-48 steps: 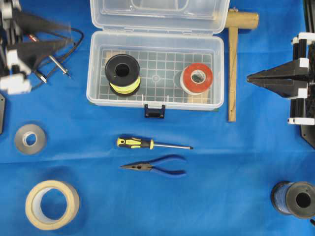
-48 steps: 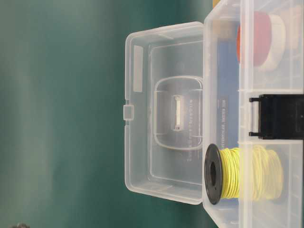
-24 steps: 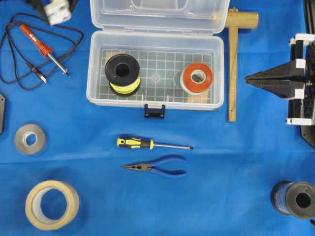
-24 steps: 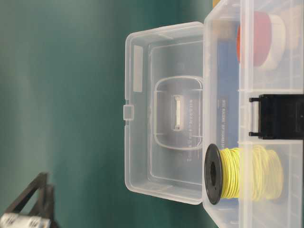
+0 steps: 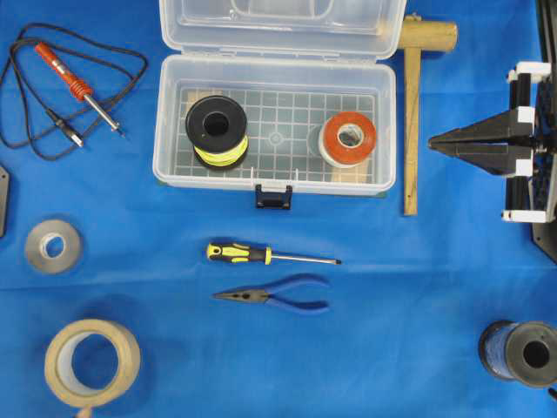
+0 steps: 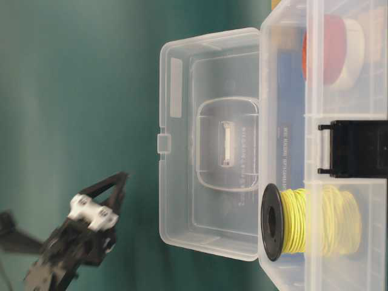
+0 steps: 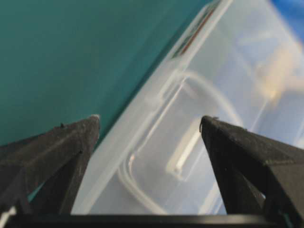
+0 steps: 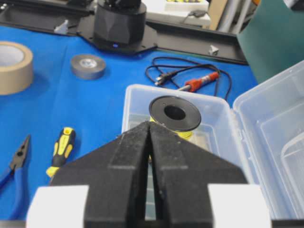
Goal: Close the tool box with the left arm.
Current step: 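Move the left gripper under the raised clear lid of the tool box, then push the clear lid over with the left gripper, swinging it down shut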
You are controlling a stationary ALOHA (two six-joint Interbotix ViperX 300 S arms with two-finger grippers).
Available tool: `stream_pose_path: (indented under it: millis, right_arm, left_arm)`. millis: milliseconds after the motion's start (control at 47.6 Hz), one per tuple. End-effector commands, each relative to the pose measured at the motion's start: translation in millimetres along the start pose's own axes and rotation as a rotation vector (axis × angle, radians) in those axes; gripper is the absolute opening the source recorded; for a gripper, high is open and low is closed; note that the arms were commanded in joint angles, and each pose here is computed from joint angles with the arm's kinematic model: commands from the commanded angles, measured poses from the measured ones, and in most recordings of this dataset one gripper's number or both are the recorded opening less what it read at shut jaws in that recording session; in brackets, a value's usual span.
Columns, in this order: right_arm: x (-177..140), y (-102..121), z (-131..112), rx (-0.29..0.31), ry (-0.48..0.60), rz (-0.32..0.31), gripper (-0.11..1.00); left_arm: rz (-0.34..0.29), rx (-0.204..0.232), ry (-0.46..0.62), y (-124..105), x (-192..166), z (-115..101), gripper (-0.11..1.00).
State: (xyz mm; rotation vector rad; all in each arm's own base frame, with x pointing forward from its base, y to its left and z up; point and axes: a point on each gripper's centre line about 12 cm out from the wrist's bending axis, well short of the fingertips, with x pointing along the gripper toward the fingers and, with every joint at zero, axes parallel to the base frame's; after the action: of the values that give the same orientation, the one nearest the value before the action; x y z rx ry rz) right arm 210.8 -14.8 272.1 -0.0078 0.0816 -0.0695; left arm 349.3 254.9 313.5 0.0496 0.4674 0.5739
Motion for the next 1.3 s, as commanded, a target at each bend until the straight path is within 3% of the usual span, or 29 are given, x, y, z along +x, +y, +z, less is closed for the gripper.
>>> stream_pose_path:
  millis: [0,210,462,693,945,1113,1281]
  right_arm:
    - [2.9,-0.1,6.6,0.002,-0.014,0.000,0.00]
    - [3.9,-0.1,5.4,0.002,-0.008,0.000,0.00]
    - [4.1,0.0,4.4,0.002,-0.005,0.000,0.00]
    - [4.1,-0.4,5.1,-0.001,-0.006,-0.002,0.00]
    - [4.4,-0.1,4.8,-0.002,-0.005,0.000,0.00]
    - [4.4,0.0,4.8,-0.006,-0.005,0.001,0.00]
    - [4.1,0.1,5.1,-0.008,-0.006,0.001,0.00]
  left_arm:
    - [0.006,0.000,0.018,7.5,6.9,10.9,0.93]
    - [-0.003,0.009,0.162,17.8,33.5,-6.6,0.93]
    - [-0.025,0.015,0.236,13.4,41.0,-17.3,0.93]
    - [-0.096,0.043,0.320,-14.0,34.4,-19.4,0.93]
    - [-0.176,0.085,0.332,-51.7,7.6,-3.6,0.93]
    - [-0.220,0.083,0.342,-72.3,-18.9,3.3,0.93]
    - [-0.265,0.075,0.371,-94.1,-41.1,-2.8,0.93]
